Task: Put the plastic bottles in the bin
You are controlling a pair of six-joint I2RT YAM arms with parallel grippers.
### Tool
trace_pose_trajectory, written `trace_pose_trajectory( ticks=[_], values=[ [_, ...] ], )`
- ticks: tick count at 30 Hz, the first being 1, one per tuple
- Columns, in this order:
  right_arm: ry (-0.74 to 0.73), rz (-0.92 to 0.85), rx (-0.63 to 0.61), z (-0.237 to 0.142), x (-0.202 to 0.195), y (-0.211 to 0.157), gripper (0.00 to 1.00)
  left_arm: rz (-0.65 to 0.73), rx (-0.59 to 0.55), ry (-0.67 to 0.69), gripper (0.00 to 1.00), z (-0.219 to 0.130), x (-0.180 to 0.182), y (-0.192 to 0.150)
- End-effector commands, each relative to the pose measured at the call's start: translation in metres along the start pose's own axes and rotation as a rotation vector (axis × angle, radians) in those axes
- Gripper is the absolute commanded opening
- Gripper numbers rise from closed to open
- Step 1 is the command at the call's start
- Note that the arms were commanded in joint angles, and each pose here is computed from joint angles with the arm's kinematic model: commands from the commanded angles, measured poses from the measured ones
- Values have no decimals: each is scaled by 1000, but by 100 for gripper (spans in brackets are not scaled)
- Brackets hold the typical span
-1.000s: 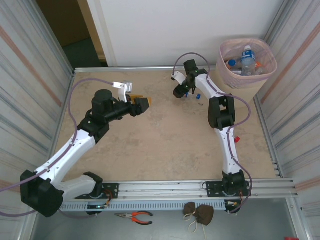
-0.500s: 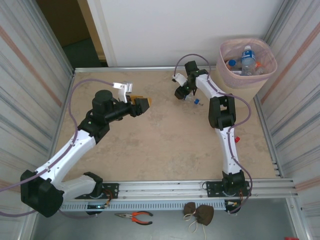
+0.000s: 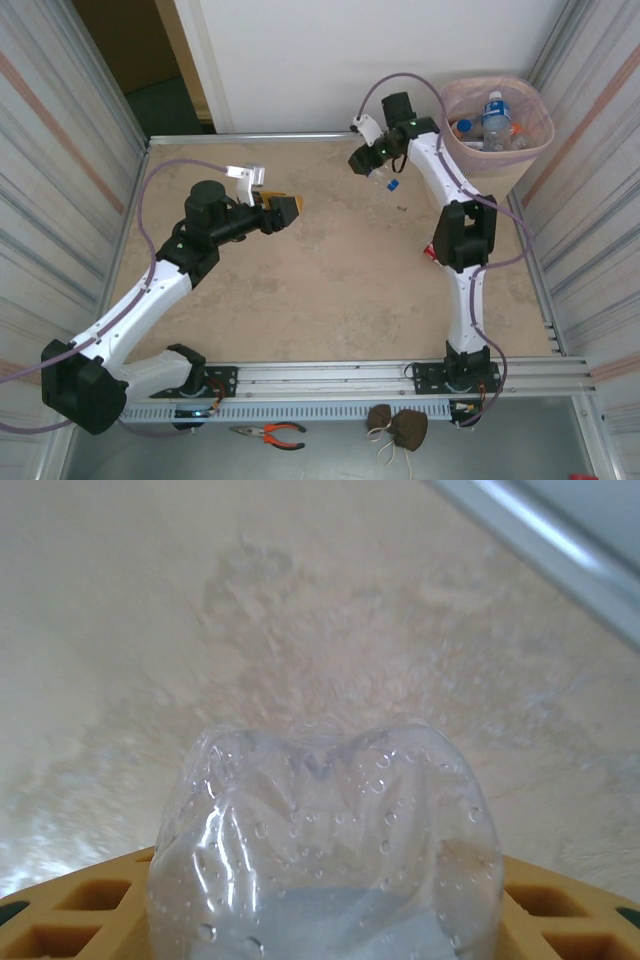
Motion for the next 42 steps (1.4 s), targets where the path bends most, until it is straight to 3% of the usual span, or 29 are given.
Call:
trace_pose_trajectory(
  ticks=[1,14,23,29,42],
  values=[
    [26,54,-90,-50,10,22,48,11,-48,-27,65,-7,-6,8],
    [-27,266,-480,-211,-9,73,47,11,-54,-38,65,-5,-5,8],
    [-152,573,-676,-301,-81,43,45,14,-58,-44,65,-4,-6,9],
    [-228,618,-670,-306,-115,20,45,13,-55,-54,65,-1,-7,10],
    [-246,638,-574,-251,-158,-2,45,3,-54,-58,65,-2,-8,12]
  ],
)
Point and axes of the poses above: each hand's point on the last joint's axis, 136 mm out from that joint toward the fingers, its own z axis out along the fingers, its own x axis along the line the jaws close on, y = z × x, the point moved 5 cm from there along -z, back along the fingers, and after that the axes turned 2 degrees about -z, right-handed, at the moved point
